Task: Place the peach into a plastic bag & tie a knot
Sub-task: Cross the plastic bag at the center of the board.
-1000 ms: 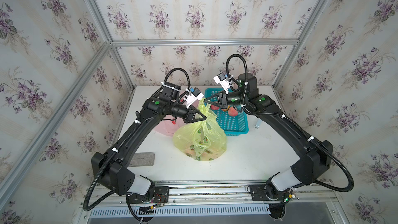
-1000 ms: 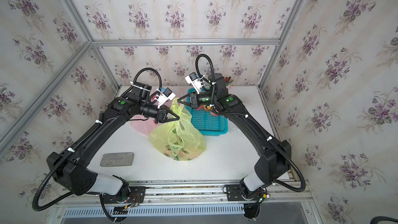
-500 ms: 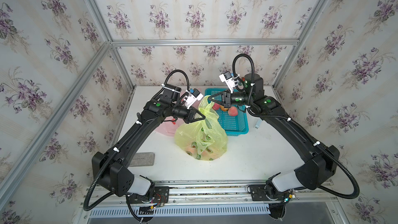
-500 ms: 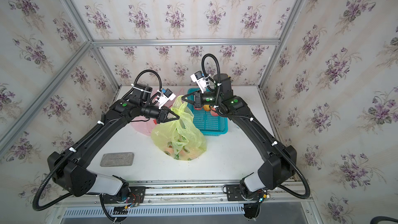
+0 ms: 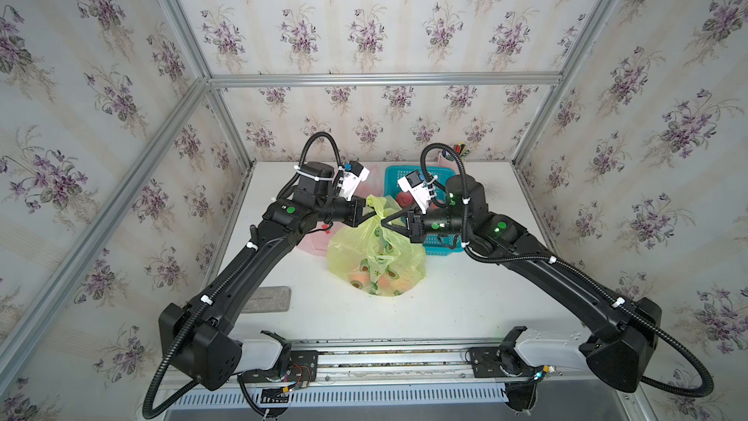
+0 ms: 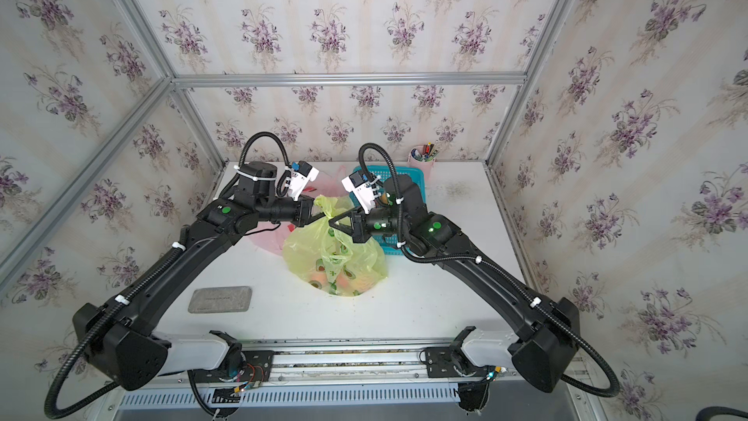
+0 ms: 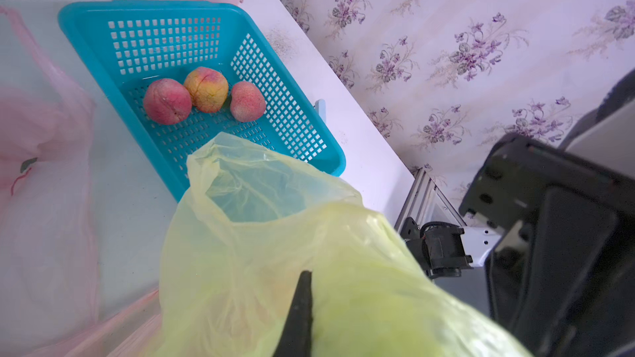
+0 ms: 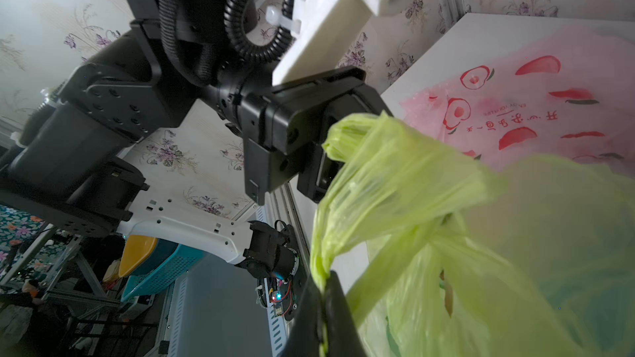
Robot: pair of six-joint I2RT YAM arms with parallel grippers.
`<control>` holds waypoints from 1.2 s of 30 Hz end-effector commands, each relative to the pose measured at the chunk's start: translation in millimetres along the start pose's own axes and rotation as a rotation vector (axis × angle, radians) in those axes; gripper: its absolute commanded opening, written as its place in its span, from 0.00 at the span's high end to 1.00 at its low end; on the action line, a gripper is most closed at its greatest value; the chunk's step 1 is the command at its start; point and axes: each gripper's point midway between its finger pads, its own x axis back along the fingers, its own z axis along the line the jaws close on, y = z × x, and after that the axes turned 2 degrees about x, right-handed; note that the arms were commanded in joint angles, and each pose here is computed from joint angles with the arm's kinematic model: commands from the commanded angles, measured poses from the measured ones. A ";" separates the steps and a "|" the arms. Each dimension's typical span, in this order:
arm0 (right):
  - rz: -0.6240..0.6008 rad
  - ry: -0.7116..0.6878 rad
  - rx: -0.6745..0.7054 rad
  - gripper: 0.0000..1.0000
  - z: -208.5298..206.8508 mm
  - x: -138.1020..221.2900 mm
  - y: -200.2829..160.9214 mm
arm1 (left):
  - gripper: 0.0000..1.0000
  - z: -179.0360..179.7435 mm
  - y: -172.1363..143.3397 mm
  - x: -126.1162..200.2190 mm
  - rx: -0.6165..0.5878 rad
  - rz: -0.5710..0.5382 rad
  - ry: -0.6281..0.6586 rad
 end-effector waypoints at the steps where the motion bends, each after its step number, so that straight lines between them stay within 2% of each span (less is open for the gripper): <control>1: 0.017 0.045 -0.025 1.00 9.6 -15.2 -11.3 | 1.00 14.8 24.6 3.3 0.036 -0.135 0.085; 8: 0.091 -0.015 -0.056 1.00 -14.4 -43.2 -40.6 | 1.00 14.2 19.8 1.3 0.055 -0.125 0.069; 14: 0.144 -0.170 -0.032 1.00 -55.7 -54.6 -60.0 | 0.99 8.5 14.7 -1.3 0.058 -0.100 0.026; 21: 0.113 -0.294 0.026 1.00 -78.8 -55.1 -47.9 | 0.94 4.4 1.3 0.6 0.069 -0.057 0.004; 36: 0.078 -0.332 0.065 1.00 -84.3 -52.3 -30.1 | 0.72 23.3 -21.7 4.8 0.065 0.040 0.120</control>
